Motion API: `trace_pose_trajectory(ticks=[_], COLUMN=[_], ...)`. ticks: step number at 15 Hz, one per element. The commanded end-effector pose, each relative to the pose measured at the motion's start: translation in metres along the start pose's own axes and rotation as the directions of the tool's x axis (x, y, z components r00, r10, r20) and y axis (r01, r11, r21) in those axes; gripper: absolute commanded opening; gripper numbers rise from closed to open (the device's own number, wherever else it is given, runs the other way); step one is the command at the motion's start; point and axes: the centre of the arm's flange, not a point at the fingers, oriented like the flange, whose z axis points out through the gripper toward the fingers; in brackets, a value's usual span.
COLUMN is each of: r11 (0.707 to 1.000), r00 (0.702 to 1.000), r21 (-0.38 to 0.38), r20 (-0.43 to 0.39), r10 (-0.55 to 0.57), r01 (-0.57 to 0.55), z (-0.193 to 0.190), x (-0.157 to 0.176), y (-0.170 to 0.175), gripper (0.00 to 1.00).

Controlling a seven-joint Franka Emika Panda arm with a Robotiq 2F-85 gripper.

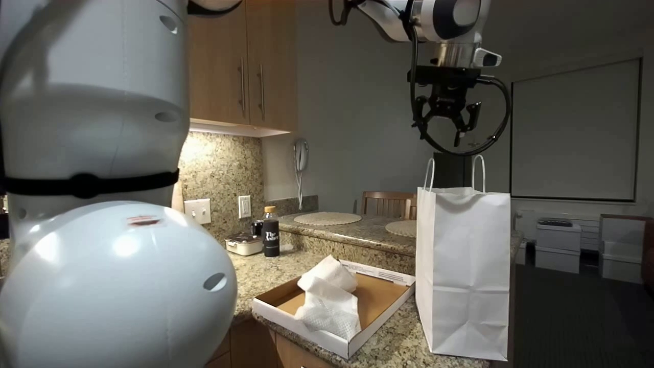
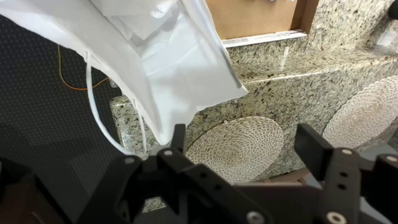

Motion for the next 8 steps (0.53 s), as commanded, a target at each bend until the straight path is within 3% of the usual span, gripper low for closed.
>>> trace_pose_trajectory(ticks=[1,5,8], r11=[0.998,0.985,0.949], r00=[0.993,0.932,0.896], r21=[0.011,0.010,-0.015], r20=[0.097,0.322,0.333], r10=[-0.063,-0.164,-0.293], r01=[0.062,0.170,0.315], z=[-0.002,-0.009,0.000], x=[-0.008,-0.046,-0.078], y=[-0.004,-0.029,-0.069], gripper=[1.00,1.00,1.00])
